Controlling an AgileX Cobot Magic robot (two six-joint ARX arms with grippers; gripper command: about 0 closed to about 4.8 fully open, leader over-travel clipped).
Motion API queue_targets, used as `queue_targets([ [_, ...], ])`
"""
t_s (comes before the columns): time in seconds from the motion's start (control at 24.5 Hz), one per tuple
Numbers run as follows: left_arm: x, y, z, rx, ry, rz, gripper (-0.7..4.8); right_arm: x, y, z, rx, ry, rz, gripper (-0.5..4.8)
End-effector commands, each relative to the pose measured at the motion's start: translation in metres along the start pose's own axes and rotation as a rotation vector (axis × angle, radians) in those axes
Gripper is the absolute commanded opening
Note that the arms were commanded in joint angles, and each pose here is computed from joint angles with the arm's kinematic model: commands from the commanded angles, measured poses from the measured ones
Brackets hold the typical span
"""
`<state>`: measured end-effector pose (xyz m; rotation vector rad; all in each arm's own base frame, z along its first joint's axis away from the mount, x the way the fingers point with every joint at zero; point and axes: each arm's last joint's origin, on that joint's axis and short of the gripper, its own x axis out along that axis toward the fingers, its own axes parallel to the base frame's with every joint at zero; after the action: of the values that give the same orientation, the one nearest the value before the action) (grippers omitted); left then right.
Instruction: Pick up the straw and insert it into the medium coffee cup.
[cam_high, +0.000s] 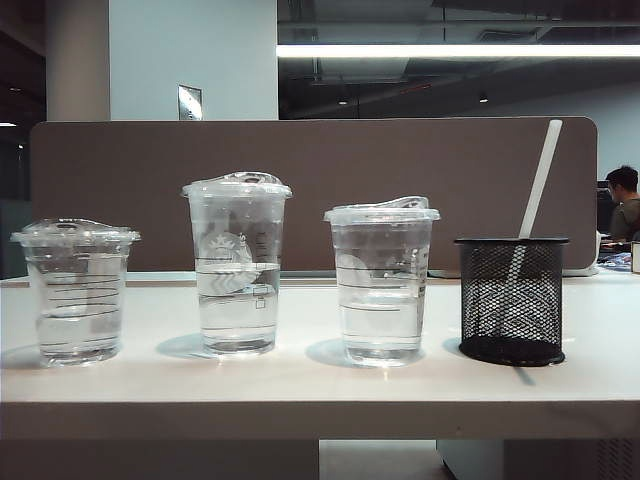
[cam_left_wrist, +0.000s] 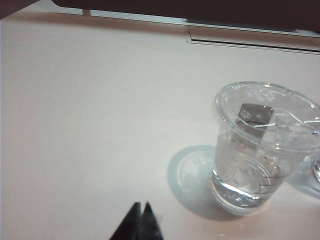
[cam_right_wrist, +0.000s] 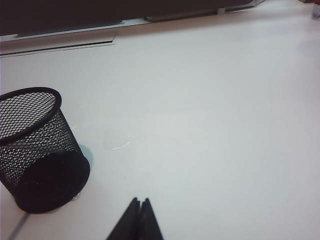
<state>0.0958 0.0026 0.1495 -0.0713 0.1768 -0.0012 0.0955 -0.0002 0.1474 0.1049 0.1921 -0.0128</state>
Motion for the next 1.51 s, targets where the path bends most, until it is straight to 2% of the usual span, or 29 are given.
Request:
queue_targets([
  [0.04,0.000,0.000,-0.001,0.004,0.003,0.002,-0.03,0.000,0.000,0.001,0.002,-0.007,-0.003,0.00],
  [0.37,0.000,0.000,-0.001,0.003,0.002,0.004,-0.03,0.000,0.000,0.001,0.002,-0.007,-0.003,0.00],
  [0.45,-0.003,-0.001,0.008,-0.071,-0.027,-0.001,-0.03,0.000,0.000,0.001,0.002,-0.007,-0.003,-0.01],
  [0.49,-0.008,-0.002,0.024,-0.104,-0.068,-0.020,-0.03,0.000,0.000,0.001,0.002,-0.007,-0.003,0.00],
  [0.53,-0.013,-0.004,0.037,-0.100,-0.102,-0.034,-0.03,0.000,0.000,0.001,0.002,-0.007,-0.003,0.00],
  [0.61,-0.033,-0.009,0.076,-0.062,-0.206,-0.095,-0.03,0.000,0.000,0.001,0.002,-0.007,-0.003,0.00],
  [0.65,-0.048,-0.013,0.098,0.022,-0.266,-0.153,-0.03,0.000,0.000,0.001,0.002,-0.007,-0.003,-0.01],
  [0.74,-0.076,-0.019,0.129,0.131,-0.342,-0.254,-0.03,0.000,0.000,0.001,0.002,-0.007,-0.003,0.00],
  [0.82,-0.097,-0.023,0.145,0.150,-0.359,-0.327,-0.03,0.000,0.000,0.001,0.002,-0.007,-0.003,0.00],
  [0.9,-0.124,-0.025,0.158,0.155,-0.326,-0.415,-0.04,0.000,0.000,0.001,0.002,-0.007,-0.003,-0.01],
  [0.98,-0.149,-0.022,0.163,0.147,-0.243,-0.481,-0.04,0.000,0.000,0.001,0.002,-0.007,-0.003,-0.01],
  [1.1,-0.170,-0.018,0.160,0.138,-0.139,-0.496,-0.04,0.000,0.000,0.001,0.002,-0.007,-0.003,-0.01],
  [1.39,-0.175,-0.017,0.147,0.118,0.024,-0.538,-0.04,0.000,0.000,0.001,0.002,-0.007,-0.003,-0.01],
  [1.51,-0.175,-0.016,0.148,0.120,0.014,-0.505,-0.04,0.000,0.000,0.001,0.002,-0.007,-0.003,-0.01],
])
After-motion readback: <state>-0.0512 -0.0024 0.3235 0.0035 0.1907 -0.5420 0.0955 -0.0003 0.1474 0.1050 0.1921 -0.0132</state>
